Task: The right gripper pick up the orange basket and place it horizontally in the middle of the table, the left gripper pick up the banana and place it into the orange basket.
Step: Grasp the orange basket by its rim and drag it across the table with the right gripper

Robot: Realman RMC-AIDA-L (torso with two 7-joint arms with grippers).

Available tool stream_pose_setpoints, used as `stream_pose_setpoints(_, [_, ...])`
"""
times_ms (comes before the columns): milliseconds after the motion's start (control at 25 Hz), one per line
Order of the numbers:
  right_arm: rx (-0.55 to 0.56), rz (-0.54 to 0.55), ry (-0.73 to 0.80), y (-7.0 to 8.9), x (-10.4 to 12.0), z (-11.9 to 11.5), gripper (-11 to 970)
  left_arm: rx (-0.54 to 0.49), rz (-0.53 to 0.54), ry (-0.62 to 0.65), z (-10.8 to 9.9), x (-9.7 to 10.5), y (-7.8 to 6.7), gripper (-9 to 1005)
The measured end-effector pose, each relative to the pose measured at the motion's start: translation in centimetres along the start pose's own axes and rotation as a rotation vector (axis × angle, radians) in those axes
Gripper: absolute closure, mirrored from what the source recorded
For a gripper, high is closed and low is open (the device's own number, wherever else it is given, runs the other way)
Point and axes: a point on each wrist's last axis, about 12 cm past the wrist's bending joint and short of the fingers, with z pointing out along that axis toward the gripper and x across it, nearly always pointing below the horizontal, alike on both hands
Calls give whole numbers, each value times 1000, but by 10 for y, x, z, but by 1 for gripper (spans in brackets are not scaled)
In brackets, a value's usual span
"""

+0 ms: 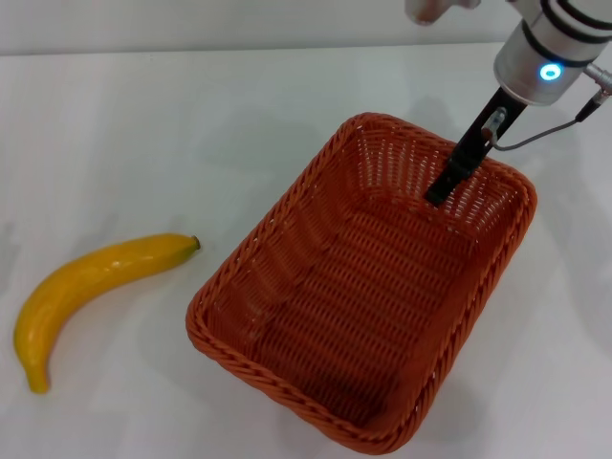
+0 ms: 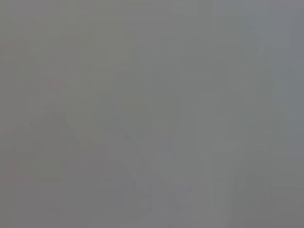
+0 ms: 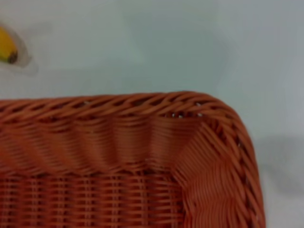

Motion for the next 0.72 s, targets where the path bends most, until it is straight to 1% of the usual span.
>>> stream_pose_setpoints(200, [18,-33,35,4,-2,5,128,-1,0,4,2,1,0,254])
stream_pose_setpoints(320, [30,-44,39,5,-3,6,289,0,-1,4,3,1,0,254])
stream_pose_setpoints(560, [36,-53,34,5,-6,5,533,-1,-1,3,3,1,0,254])
stream_pose_setpoints(720, [25,-59,49,6,-5,4,675,-2,2,1,4,1,1,254])
